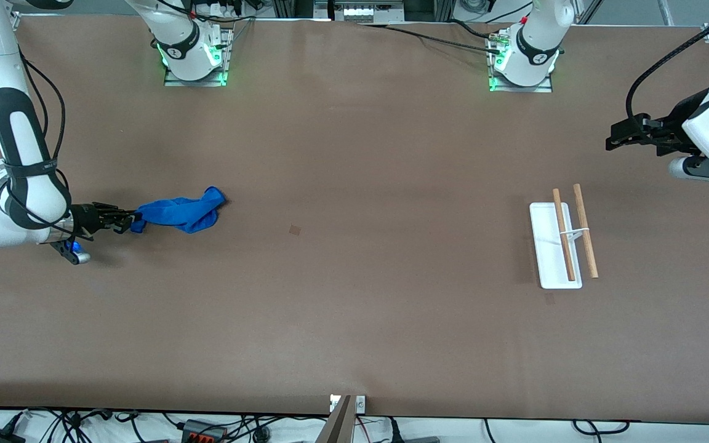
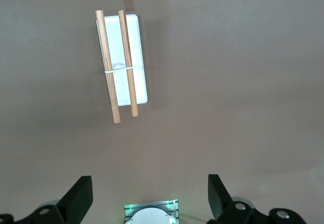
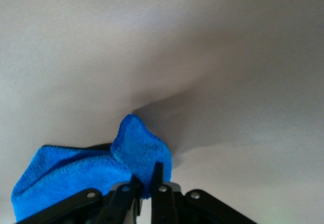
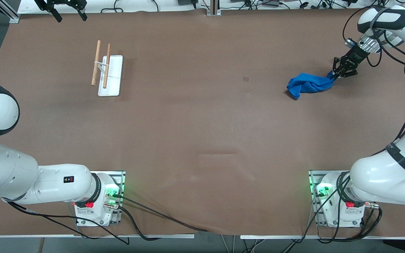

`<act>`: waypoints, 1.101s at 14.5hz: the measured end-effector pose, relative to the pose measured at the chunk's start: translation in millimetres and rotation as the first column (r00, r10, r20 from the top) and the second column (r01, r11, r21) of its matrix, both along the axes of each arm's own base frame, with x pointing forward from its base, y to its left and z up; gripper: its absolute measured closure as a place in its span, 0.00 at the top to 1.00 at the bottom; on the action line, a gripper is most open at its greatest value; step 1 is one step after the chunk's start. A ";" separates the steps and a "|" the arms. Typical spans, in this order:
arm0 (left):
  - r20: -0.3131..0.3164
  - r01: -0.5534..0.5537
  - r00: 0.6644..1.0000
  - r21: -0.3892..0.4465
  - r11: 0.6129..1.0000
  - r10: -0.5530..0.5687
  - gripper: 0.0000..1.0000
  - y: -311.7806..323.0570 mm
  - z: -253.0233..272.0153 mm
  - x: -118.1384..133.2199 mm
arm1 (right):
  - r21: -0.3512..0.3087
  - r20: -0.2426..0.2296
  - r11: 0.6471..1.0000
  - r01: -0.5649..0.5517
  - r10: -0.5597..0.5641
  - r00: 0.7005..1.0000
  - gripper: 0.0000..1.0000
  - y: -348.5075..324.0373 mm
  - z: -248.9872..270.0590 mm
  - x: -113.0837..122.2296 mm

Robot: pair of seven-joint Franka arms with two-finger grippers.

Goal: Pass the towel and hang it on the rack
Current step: 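Lift the towel with the right gripper while the left gripper approaches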

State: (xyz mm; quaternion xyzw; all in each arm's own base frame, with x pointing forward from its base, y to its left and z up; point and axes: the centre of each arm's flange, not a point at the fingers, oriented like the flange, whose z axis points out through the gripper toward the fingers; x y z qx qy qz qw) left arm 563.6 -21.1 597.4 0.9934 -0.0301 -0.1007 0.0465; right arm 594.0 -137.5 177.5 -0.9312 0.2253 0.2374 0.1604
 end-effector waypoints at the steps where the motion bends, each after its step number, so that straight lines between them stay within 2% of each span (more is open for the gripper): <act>1: 0.000 0.000 1.000 0.000 1.000 0.000 1.00 0.2 0.1 0.0 | 0.016 0.019 0.999 -0.036 0.036 0.999 0.04 0.5 3.0 2.4; 3: 0.000 0.000 1.000 0.000 1.000 0.000 1.00 0.2 0.1 0.0 | 0.061 0.039 0.992 -0.108 0.106 0.994 0.04 5.0 23.6 14.1; 5: -0.002 0.000 1.000 0.000 1.000 0.000 1.00 0.3 -1.3 0.6 | 0.107 0.062 0.977 -0.185 0.180 0.982 0.04 22.0 79.8 42.3; 7: -0.013 0.000 1.000 -0.001 1.000 0.000 1.00 0.6 -7.4 3.4 | 0.112 0.118 0.952 -0.283 0.270 0.955 0.04 59.9 156.0 70.0; 9: -0.026 0.002 1.000 -0.003 1.000 -0.002 1.00 0.1 -14.7 6.7 | 0.089 0.192 0.920 -0.382 0.361 0.913 0.04 114.1 216.6 85.6; 11: -0.038 0.007 0.999 -0.005 1.000 -0.008 1.00 -2.4 -21.8 9.6 | 0.096 0.246 0.876 -0.472 0.439 0.864 0.04 178.5 245.3 89.4; 13: -0.063 0.017 0.998 -0.033 0.999 -0.019 1.00 -10.7 -35.6 15.0 | 0.149 0.320 0.826 -0.543 0.480 0.817 0.04 254.4 270.5 87.4; 15: -0.080 0.045 0.995 -0.103 0.994 -0.053 1.00 -24.3 -54.8 24.4 | 0.195 0.416 0.809 -0.554 0.443 0.794 0.04 326.8 310.2 82.1; 16: -0.061 0.091 0.993 -0.152 0.984 -0.102 1.00 -29.3 -64.3 31.7 | 0.217 0.470 0.809 -0.546 0.403 0.785 0.04 363.7 331.5 77.6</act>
